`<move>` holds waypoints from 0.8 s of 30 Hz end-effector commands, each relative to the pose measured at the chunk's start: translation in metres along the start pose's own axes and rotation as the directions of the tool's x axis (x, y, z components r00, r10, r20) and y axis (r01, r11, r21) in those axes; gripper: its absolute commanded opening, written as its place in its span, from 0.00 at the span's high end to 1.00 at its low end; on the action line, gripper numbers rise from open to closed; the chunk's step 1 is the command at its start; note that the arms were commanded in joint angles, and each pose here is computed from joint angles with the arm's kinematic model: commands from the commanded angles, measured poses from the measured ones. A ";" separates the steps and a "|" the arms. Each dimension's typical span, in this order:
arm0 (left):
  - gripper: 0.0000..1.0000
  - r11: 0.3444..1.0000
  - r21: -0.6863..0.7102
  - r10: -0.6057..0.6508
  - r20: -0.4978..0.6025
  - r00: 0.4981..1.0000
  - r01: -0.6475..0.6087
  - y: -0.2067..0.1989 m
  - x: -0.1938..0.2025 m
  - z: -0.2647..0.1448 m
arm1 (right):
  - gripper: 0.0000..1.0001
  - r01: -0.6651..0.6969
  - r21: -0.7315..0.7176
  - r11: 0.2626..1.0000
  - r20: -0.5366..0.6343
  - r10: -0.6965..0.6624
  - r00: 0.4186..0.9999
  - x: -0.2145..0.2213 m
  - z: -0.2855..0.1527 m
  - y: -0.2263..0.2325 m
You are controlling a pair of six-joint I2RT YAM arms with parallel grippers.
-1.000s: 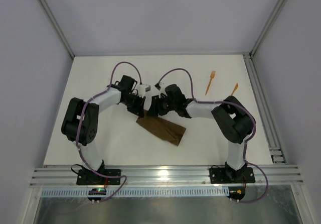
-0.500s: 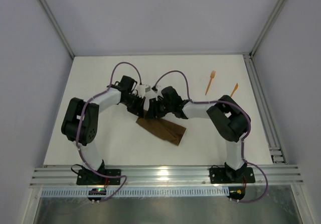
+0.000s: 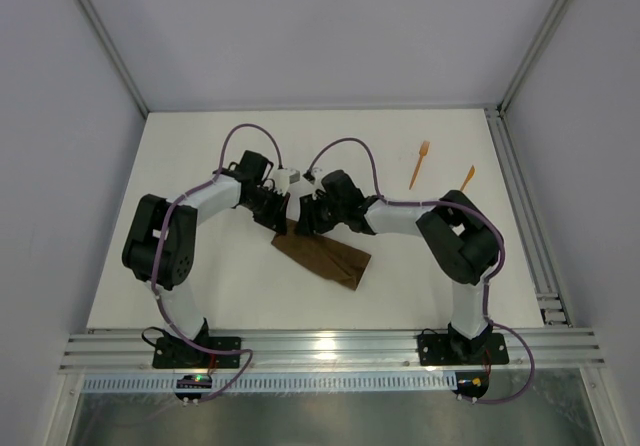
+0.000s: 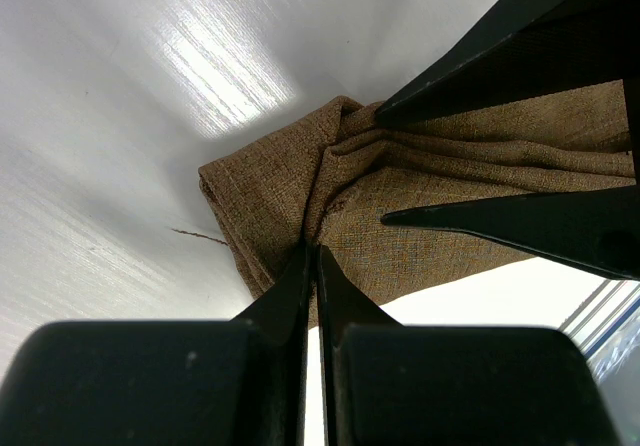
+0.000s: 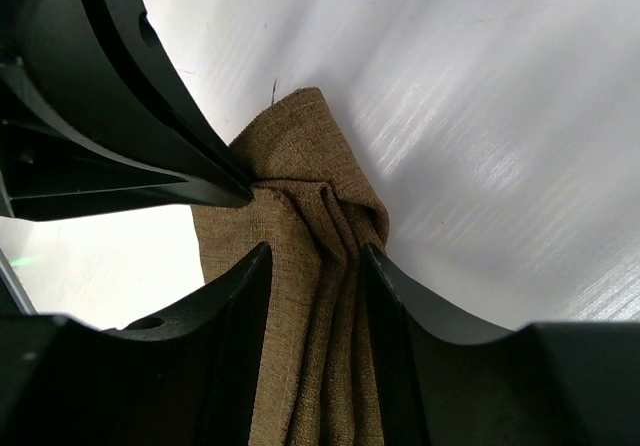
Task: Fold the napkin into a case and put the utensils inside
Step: Stuff the top corner of the smaller-rectangle-folded napkin into the folded napkin.
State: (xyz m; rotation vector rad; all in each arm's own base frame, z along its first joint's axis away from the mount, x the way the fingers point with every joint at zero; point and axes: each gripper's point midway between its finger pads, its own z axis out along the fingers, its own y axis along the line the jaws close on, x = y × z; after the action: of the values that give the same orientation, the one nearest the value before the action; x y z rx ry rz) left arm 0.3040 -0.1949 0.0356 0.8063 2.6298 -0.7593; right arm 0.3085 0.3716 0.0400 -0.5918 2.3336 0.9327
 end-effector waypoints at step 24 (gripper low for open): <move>0.70 1.000 0.002 0.009 0.136 0.991 -0.009 -0.006 -0.029 -0.036 | 0.97 0.048 -0.095 0.994 0.000 -0.048 0.999 0.000 0.010 0.014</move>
State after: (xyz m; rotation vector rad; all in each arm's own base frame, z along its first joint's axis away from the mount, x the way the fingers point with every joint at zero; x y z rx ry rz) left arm 0.3060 -0.1928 0.0441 0.7717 2.6148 -0.7889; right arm 0.3048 0.3826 0.0322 -0.6353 2.3321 1.0003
